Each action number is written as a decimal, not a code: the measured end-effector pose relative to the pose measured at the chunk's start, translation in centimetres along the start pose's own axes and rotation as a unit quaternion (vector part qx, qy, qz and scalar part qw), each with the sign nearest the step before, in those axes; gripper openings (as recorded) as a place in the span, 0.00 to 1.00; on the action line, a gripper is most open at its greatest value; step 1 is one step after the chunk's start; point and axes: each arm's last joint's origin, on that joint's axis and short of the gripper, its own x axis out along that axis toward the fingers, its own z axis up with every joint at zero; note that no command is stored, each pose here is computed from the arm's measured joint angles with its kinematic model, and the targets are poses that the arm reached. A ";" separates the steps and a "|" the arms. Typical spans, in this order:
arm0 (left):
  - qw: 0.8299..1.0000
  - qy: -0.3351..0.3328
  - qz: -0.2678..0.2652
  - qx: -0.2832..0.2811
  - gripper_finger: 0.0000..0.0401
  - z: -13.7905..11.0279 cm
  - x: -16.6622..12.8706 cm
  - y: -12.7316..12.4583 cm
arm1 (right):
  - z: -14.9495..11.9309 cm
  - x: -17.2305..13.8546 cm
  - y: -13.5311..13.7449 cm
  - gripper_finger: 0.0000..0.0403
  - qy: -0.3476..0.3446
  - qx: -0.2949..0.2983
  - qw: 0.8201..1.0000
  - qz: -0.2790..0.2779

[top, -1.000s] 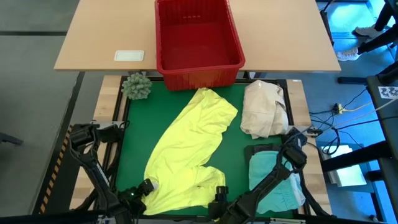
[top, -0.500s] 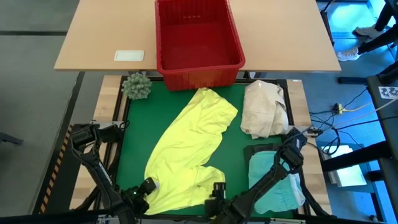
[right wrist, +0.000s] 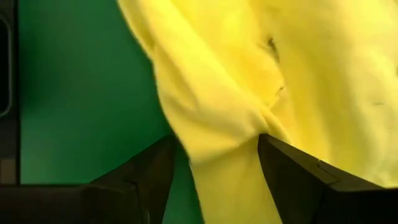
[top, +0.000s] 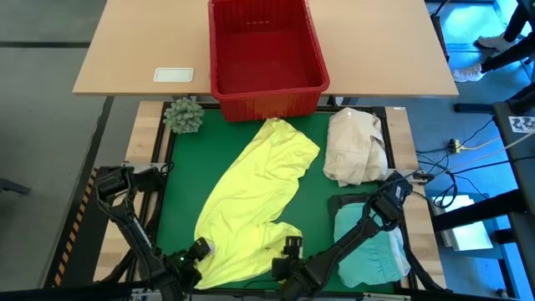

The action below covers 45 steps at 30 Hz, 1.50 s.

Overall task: Fold Laundry from Bin
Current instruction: Fold the yellow shirt

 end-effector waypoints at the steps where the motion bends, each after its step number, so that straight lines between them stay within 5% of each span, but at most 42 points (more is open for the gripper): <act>1: 1.000 0.000 0.000 -0.002 0.48 0.0 0.0 0.0 | 0.1 0.1 -0.2 0.58 0.000 0.000 1.000 -0.001; 11: 1.000 0.002 0.000 -0.008 0.48 0.0 0.1 0.2 | 1.3 1.3 -1.9 0.51 0.005 -0.012 1.000 -0.016; 16: 1.000 -0.010 0.002 -0.016 0.41 -0.3 0.9 0.0 | 1.3 1.9 -1.8 0.25 0.023 -0.023 0.999 0.011; 20: 0.998 -0.025 0.009 -0.049 0.25 -0.9 1.9 -0.4 | 1.2 1.9 -1.9 0.04 0.026 -0.025 0.999 0.008; 24: 0.994 -0.029 0.022 -0.105 0.04 -1.0 1.9 -0.3 | 0.7 0.6 -1.2 0.04 0.020 -0.016 1.000 -0.010; 31: 0.988 -0.046 0.018 -0.145 0.02 0.4 -1.2 -0.2 | -0.3 -4.0 0.1 0.01 0.025 0.007 0.998 -0.059; 45: 0.960 -0.162 0.010 -0.230 0.02 4.5 -10.4 0.8 | -1.0 -11.2 3.0 0.00 -0.083 0.037 0.994 -0.064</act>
